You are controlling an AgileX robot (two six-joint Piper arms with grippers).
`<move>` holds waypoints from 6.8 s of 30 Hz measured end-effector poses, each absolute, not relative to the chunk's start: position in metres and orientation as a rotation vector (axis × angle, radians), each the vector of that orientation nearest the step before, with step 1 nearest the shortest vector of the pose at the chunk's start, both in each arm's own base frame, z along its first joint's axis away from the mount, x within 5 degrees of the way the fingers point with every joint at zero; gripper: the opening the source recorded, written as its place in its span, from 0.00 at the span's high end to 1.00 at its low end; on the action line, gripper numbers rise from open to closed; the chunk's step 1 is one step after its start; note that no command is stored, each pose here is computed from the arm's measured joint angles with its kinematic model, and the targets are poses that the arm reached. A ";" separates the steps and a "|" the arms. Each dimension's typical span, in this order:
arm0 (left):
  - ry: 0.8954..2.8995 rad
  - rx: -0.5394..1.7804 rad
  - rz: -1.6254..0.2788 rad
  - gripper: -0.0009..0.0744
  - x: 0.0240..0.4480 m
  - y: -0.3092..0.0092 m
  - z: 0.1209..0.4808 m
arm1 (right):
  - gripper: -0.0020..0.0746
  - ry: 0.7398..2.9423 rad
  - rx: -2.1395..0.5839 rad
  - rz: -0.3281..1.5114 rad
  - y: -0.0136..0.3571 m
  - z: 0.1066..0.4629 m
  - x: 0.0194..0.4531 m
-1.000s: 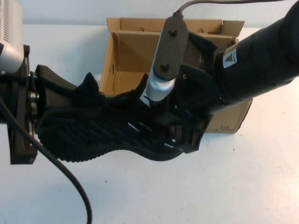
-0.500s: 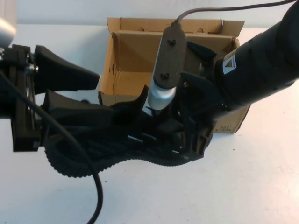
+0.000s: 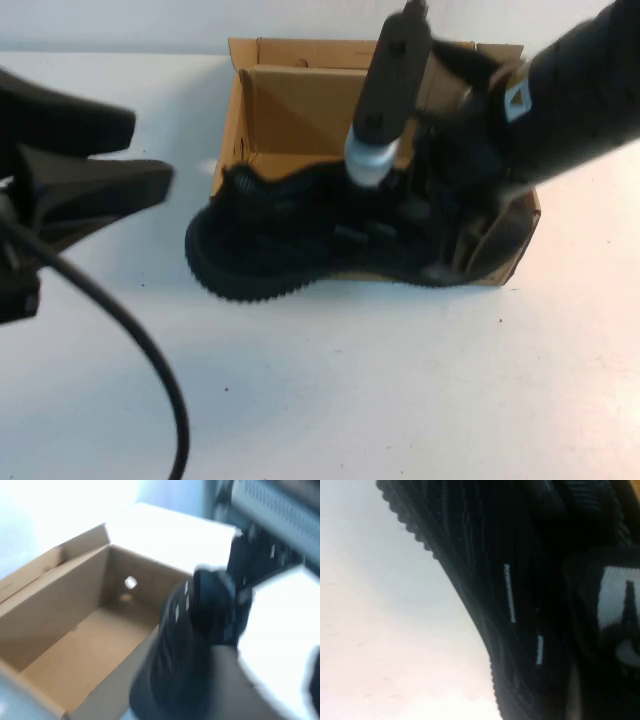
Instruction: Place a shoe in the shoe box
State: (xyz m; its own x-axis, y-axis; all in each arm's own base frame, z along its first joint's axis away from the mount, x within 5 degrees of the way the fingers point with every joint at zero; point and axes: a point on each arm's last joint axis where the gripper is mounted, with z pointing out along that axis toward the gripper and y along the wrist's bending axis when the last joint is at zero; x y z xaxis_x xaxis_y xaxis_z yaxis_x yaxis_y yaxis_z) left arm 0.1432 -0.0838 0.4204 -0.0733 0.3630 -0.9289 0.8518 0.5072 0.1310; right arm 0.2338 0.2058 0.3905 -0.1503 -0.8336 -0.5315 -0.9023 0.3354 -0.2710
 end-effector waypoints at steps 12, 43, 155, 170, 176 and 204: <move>1.890 0.857 -0.420 0.99 0.122 -0.064 0.418 | 0.95 2.009 -1.337 -0.007 0.198 0.421 0.319; 2.030 0.803 -0.427 0.99 0.130 -0.062 0.381 | 0.95 2.171 -1.279 0.010 0.208 0.269 0.470; 1.598 0.452 -0.203 0.99 0.034 -0.029 0.345 | 0.99 1.683 -0.465 0.347 0.045 0.301 0.083; 1.748 0.046 -0.148 0.99 0.055 -0.006 0.185 | 0.99 1.690 -0.470 0.348 0.045 0.300 0.082; 1.880 0.047 -0.070 0.99 0.052 -0.001 0.171 | 0.99 1.732 -0.496 0.357 0.047 0.296 0.081; 1.890 0.003 -0.133 0.99 0.052 -0.003 0.170 | 0.99 1.816 -0.549 0.376 0.048 0.288 0.077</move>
State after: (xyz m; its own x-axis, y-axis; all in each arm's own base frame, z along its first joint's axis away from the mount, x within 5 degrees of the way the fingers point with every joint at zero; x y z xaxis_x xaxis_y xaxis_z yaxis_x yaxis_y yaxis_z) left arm 0.0521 -0.0030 0.1703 -0.3179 -0.0646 -0.9459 0.0683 0.9935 -0.0908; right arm 0.0770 0.0484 0.2877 -0.2460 -0.1798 -0.9525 -0.5429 0.8396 -0.0183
